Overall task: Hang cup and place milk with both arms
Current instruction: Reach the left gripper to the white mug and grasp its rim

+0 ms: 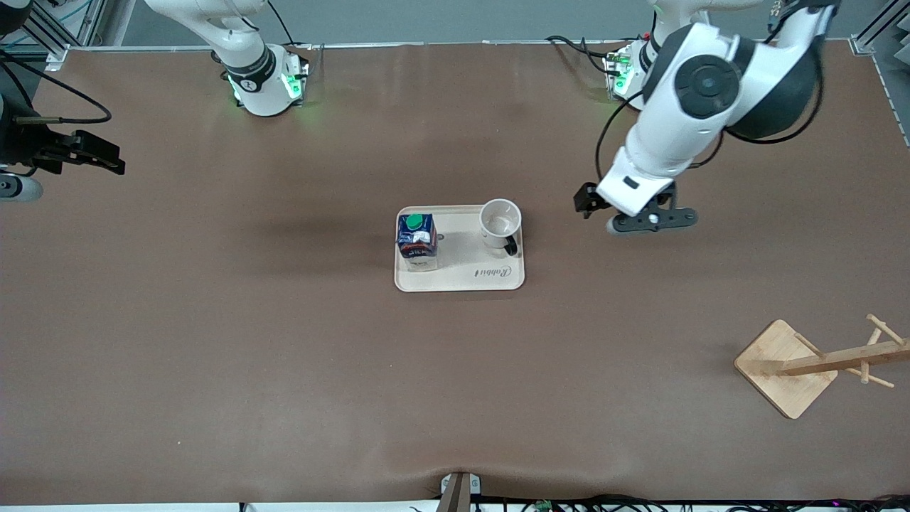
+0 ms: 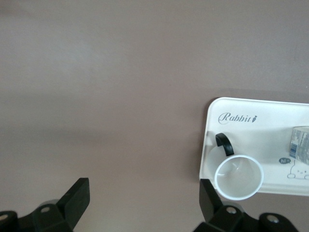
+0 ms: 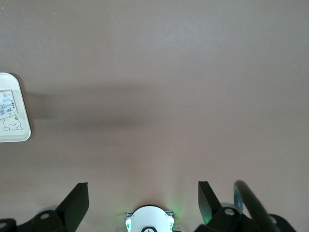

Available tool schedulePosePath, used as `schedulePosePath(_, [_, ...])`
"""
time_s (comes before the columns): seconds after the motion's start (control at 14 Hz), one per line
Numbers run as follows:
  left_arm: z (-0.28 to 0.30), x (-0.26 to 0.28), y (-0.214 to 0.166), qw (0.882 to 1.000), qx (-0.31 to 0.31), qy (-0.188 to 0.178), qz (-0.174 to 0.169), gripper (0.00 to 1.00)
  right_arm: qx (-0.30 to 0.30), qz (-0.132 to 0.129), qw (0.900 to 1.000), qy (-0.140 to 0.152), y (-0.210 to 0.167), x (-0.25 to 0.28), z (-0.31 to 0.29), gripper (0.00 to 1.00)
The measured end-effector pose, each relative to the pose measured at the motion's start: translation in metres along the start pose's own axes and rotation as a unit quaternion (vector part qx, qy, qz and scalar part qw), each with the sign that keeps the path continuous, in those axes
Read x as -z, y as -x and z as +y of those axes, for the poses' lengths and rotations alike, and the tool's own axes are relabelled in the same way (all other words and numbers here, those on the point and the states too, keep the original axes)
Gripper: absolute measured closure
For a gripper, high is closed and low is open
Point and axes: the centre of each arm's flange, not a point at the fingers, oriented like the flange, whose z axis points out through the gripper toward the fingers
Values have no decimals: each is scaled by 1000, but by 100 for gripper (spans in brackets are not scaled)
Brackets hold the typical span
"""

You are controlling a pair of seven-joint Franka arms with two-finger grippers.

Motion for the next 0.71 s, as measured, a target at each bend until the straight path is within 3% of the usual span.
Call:
schedulePosePath(0.36, [32, -68, 36, 1000, 12, 2, -8, 0, 0, -1, 1000, 0, 0, -1, 0, 0])
schedulePosePath(0.5, [49, -92, 45, 1000, 11, -15, -1, 3, 0, -2, 1000, 0, -1, -1, 0, 0])
schedulePosePath(0.64, [67, -116, 53, 1000, 26, -11, -1, 15, 0, -3, 1000, 0, -1, -2, 0, 0])
schedulePosePath(0.71, [75, -128, 56, 999, 34, -5, -3, 15, 0, -4, 1000, 0, -2, -3, 0, 0])
